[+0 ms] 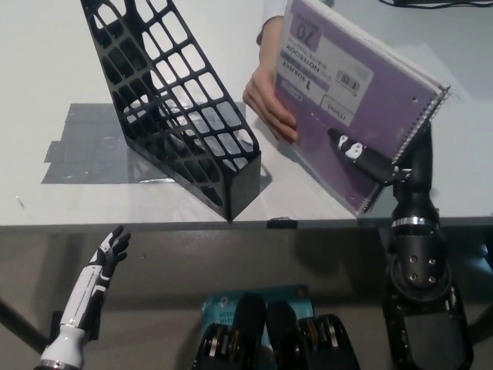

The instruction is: A person hands a notebook to the robot and the robot grabs it with its right hand and places it in the magazine stand kept in the centre of the desk infront of it.

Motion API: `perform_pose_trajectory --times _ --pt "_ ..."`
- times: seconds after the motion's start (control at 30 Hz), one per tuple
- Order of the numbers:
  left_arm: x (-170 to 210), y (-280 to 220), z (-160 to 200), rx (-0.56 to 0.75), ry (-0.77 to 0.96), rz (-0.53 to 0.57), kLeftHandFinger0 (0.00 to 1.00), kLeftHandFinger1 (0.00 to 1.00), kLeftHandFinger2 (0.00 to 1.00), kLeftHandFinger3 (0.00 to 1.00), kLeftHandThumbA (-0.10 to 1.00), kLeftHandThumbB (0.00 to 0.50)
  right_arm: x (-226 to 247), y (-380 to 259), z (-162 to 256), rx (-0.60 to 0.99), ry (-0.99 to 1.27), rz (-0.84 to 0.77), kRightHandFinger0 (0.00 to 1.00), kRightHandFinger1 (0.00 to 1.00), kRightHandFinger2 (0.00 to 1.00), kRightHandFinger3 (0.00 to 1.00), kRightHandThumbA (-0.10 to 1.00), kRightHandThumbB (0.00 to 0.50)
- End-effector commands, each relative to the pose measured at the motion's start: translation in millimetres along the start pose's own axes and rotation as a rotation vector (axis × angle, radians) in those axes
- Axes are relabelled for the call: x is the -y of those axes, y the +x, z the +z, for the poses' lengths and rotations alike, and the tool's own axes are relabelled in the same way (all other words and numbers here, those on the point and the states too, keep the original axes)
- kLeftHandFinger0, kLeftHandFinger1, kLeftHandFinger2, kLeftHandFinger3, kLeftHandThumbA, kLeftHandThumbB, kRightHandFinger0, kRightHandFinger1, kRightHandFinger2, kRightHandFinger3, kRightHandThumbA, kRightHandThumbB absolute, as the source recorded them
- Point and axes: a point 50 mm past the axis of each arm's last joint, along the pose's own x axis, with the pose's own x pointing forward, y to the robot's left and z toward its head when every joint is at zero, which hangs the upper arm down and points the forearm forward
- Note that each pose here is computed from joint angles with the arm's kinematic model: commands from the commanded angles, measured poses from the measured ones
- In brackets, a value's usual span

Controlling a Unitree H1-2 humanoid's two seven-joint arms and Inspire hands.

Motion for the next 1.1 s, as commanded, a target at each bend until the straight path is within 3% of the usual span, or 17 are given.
perform_pose_trajectory --times 0.0,0.1,0.13,0.4,0.47,0.57,1.07 --pt "-11 15 14 0.079 0.022 -0.002 1.0 1.0 1.0 1.0 1.0 0.5 -12 18 60 0.107 0.224 0.067 0.0 0.01 0.26 0.27 1.0 0.01" --pt "-11 15 14 0.079 0.021 -0.002 1.0 1.0 1.0 1.0 1.0 0.5 -11 16 78 0.131 0.289 0.081 0.0 0.0 0.03 0.07 1.0 0.044" --pt "-11 16 14 0.081 0.026 -0.003 1.0 1.0 1.0 1.0 1.0 0.5 -9 16 89 0.147 0.334 0.091 0.0 0.0 0.0 0.0 1.0 0.064" --pt "-12 19 15 0.085 0.029 -0.005 1.0 1.0 1.0 1.0 1.0 0.5 -6 11 136 0.239 0.444 0.089 0.0 0.0 0.0 0.0 1.0 0.078" --pt "-12 19 16 0.087 0.025 -0.004 1.0 1.0 1.0 1.0 1.0 0.5 -6 11 139 0.238 0.466 0.081 0.0 0.0 0.0 0.0 0.97 0.096" --pt "-12 20 16 0.088 0.029 -0.006 1.0 1.0 1.0 1.0 1.0 0.5 -5 11 141 0.243 0.472 0.074 0.0 0.0 0.0 0.0 0.96 0.072" --pt "-15 26 18 0.096 0.027 -0.017 1.0 1.0 1.0 1.0 1.0 0.5 -7 17 146 0.28 0.463 0.06 0.0 0.0 0.0 0.0 0.93 0.059"
